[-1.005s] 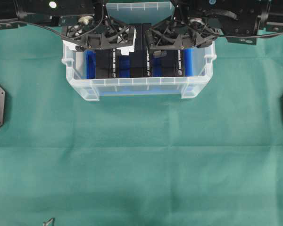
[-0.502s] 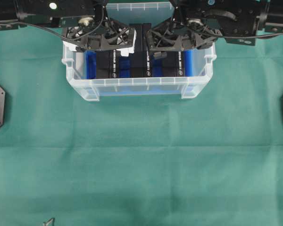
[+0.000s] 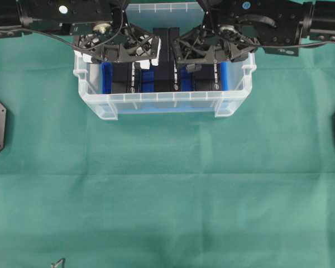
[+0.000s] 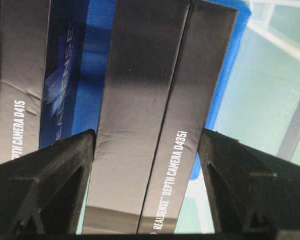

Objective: Take the box out of the case with both arms.
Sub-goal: 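Lower both grippers into the bin around the outer black boxes, then close both grippers on the left and right black boxes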

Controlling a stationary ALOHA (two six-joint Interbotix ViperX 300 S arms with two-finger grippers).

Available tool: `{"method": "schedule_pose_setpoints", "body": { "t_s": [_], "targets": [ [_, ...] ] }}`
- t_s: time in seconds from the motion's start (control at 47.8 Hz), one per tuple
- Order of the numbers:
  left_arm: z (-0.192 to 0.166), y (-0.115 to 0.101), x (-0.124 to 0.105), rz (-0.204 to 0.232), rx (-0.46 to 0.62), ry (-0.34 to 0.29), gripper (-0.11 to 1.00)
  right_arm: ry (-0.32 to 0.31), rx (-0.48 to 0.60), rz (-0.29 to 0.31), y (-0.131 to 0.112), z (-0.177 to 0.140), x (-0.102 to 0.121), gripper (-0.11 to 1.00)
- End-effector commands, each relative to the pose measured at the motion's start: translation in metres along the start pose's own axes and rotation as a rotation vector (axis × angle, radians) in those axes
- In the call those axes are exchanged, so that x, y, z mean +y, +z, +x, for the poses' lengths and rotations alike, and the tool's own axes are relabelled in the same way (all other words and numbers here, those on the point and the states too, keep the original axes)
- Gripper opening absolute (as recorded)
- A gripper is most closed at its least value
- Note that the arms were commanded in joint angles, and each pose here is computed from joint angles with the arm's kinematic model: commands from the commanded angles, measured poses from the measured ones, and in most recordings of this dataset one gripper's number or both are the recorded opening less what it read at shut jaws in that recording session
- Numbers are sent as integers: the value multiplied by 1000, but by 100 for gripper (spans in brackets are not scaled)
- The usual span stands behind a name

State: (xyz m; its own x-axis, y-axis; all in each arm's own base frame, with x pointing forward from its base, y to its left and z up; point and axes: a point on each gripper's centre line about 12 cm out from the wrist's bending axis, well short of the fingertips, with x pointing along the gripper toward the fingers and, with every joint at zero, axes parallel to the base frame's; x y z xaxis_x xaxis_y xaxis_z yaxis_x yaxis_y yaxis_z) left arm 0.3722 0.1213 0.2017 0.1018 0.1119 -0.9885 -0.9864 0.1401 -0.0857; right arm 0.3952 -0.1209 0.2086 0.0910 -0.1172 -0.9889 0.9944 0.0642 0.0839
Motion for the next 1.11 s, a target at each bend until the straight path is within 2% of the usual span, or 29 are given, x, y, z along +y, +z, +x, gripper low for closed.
{"method": "schedule_pose_setpoints", "body": {
  "t_s": [0.0,0.481,0.691,0.837,1.088],
  "targets": [
    [-12,-2,-2,7,-10,-30,64,26,-17,-1,3,-5,1,67],
    [-21,1,-4,-2,-11,-29,64,54,-29,7,8,-12,3,67],
    [-43,6,-10,-3,-25,-56,64,111,-52,23,16,-38,8,67],
    [-69,9,-12,-5,-29,-66,64,130,-66,34,22,-64,9,67],
    [-124,17,-18,-17,-72,-152,64,146,-138,33,34,-121,6,67]
  ]
}}
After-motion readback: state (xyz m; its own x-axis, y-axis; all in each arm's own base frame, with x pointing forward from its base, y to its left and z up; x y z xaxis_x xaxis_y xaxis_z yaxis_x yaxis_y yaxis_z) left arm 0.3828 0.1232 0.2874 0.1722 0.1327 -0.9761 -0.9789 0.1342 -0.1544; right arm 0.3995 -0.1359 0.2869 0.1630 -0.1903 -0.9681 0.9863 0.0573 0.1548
